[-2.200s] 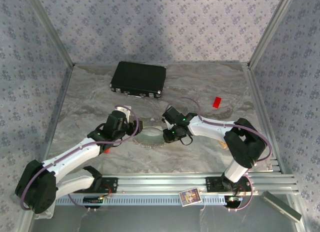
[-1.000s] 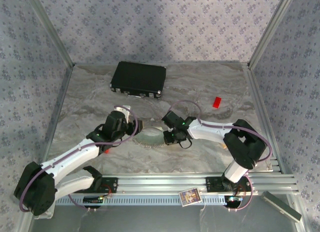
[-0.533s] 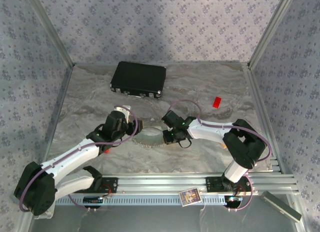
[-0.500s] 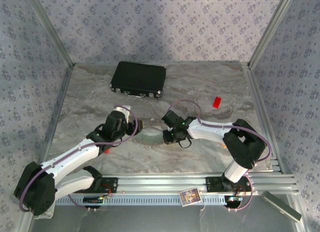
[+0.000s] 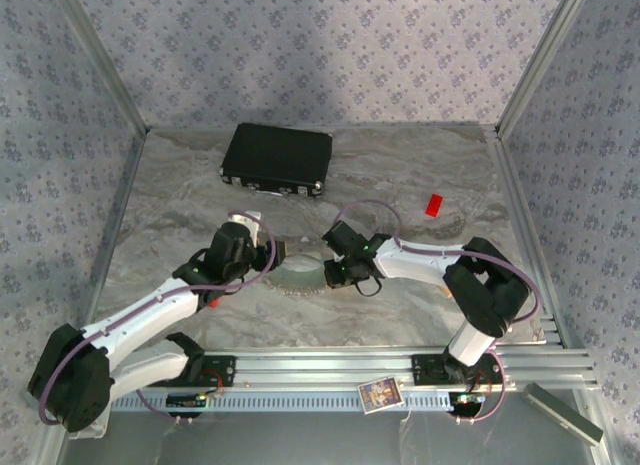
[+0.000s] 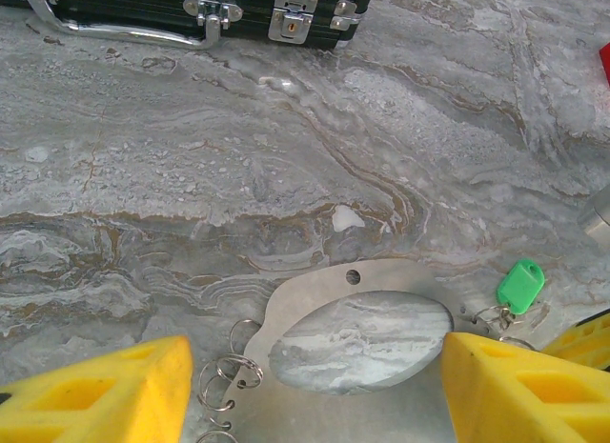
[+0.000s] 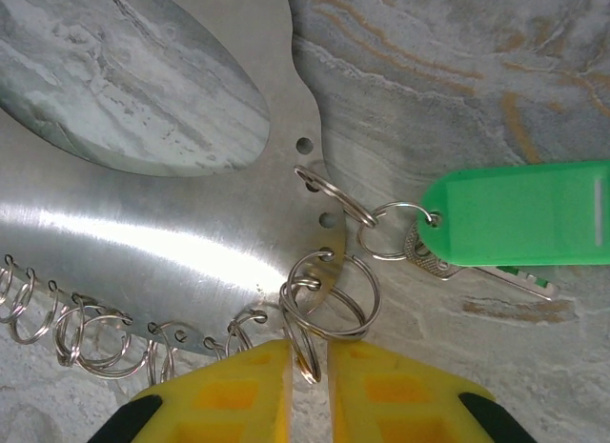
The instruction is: Put the keys on the keyring
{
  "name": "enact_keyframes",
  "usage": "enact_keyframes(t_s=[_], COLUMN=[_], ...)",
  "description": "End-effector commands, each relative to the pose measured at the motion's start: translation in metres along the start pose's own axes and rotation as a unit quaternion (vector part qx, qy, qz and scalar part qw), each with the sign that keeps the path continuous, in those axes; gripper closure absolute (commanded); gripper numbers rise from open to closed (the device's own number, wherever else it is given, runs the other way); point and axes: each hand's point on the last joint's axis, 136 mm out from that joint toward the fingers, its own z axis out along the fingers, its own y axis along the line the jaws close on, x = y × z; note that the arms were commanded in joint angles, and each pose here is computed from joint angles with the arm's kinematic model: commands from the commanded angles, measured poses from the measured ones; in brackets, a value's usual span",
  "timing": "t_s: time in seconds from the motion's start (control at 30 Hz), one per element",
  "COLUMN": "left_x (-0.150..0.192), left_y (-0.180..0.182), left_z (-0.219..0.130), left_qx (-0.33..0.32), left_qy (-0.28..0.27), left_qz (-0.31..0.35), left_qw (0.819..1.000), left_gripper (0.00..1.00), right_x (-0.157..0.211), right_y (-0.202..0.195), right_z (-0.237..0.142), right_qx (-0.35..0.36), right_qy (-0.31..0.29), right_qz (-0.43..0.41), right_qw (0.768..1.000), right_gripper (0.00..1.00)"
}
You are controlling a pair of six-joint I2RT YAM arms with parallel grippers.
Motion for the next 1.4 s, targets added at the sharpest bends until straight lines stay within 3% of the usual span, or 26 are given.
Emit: enact_keyframes(t_s=[0.0, 0.53, 0.77, 1.17, 1.37], left_x=[-0.001, -0.002, -0.001, -0.001, -0.002], left_y=[0.0, 0.0, 0.001, 0.001, 0.002], left_z=[0.0, -0.001, -0.001, 0.0, -0.002], left_qx=[0.003, 0.003, 0.001, 0.0, 0.0], left_qy=[-0.004, -0.006, -0.006, -0.005, -0.015], left_qz=[-0.006, -0.004, -0.003, -0.003, -0.002], left_qw=[1.0, 1.0, 1.0, 1.0, 1.0], left_gripper=[0.31, 0.31, 0.31, 0.31, 0.31], right_x=[-0.009, -0.018, -0.024, -0.025, -0.03], right_y=[0.004, 0.007, 0.013, 0.019, 0.031], right_z=[0.002, 0.007, 0.004, -0.01, -0.012], right_qx=[-0.003, -0.007, -0.017, 0.028, -0.009], right_qy=[-0.007, -0.02, -0.025, -0.016, -0.037], right_qz=[0.006, -0.022, -0.049, -0.219, -0.266], right_qw=[1.0, 1.0, 0.998, 0.975, 0.963], right_gripper=[0.82, 0.84, 0.92, 1.0, 1.0])
